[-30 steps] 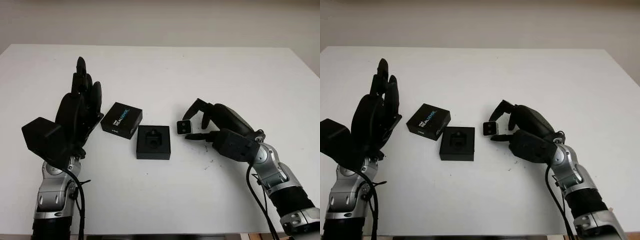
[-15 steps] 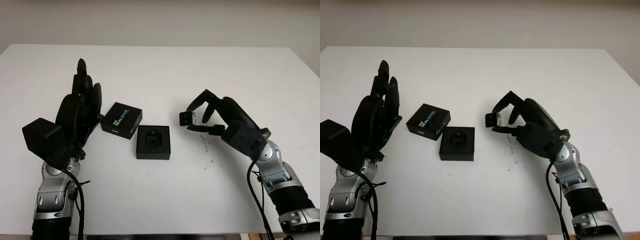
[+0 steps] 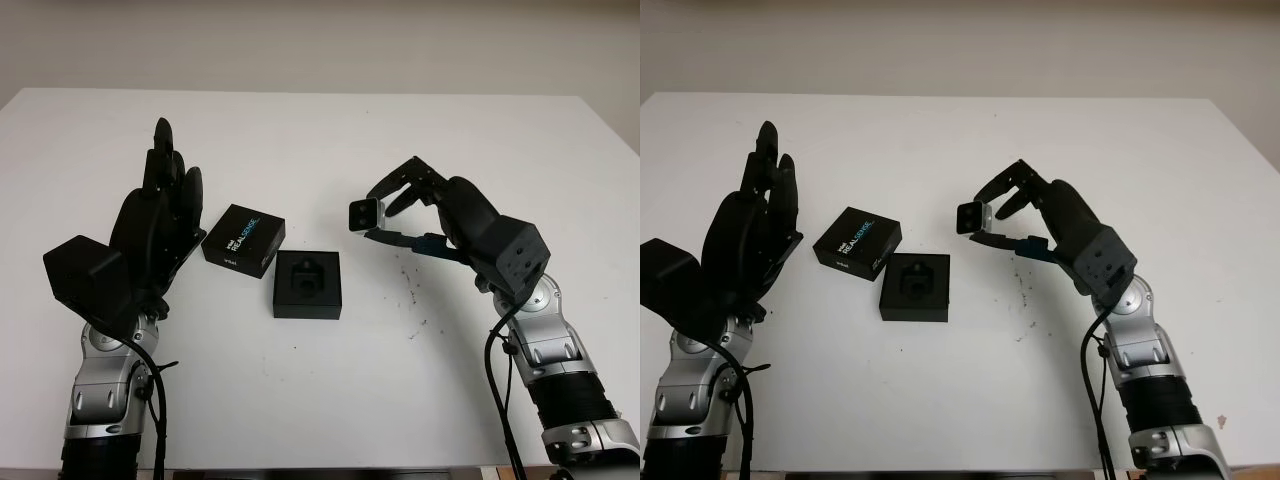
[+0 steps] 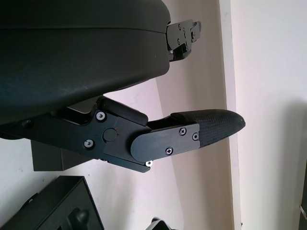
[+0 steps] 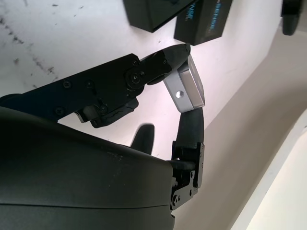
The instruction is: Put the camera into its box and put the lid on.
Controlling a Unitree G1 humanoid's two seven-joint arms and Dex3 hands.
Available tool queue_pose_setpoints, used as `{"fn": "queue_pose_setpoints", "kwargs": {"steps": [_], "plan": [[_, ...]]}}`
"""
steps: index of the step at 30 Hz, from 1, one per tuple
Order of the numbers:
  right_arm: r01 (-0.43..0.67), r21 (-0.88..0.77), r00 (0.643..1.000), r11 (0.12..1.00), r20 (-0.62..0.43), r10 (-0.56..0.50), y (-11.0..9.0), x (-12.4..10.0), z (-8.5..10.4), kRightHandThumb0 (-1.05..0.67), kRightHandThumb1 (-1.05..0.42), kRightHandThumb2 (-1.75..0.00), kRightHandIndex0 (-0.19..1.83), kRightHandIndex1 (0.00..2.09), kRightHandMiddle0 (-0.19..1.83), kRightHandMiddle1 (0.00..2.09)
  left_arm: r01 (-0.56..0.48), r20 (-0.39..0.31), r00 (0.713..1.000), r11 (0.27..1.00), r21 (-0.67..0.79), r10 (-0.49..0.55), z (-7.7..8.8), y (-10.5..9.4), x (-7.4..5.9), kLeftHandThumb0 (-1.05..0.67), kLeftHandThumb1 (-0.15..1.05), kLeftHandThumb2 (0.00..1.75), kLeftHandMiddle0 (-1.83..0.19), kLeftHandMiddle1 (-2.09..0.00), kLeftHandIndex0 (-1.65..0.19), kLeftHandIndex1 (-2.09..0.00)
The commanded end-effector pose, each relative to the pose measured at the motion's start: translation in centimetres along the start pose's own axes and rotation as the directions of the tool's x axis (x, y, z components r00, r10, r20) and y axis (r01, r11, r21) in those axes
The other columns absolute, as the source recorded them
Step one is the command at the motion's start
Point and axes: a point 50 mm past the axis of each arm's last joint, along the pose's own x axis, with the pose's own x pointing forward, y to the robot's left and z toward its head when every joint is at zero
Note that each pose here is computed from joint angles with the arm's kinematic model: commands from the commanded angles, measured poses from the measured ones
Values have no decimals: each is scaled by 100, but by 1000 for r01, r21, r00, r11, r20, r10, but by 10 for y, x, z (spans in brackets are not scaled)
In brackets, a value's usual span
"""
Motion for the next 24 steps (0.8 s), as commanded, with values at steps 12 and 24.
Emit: {"fn": "queue_pose_setpoints", "kwargs": {"steps": [12,24], "plan": [[-103,300,991,948,-54,125,30,-5,5,-40,-103,-6,10,17,28,168,-6,-2,1000,1000,4,6,-1,3,-1,-73,105,63,19,0,19,0],[-207,435,969,876,-30,244,56,0,-1,-42,-102,-5,10,11,29,171,-5,-13,1000,1000,-4,5,-3,3,-1,-73,105,62,19,0,19,0]]}}
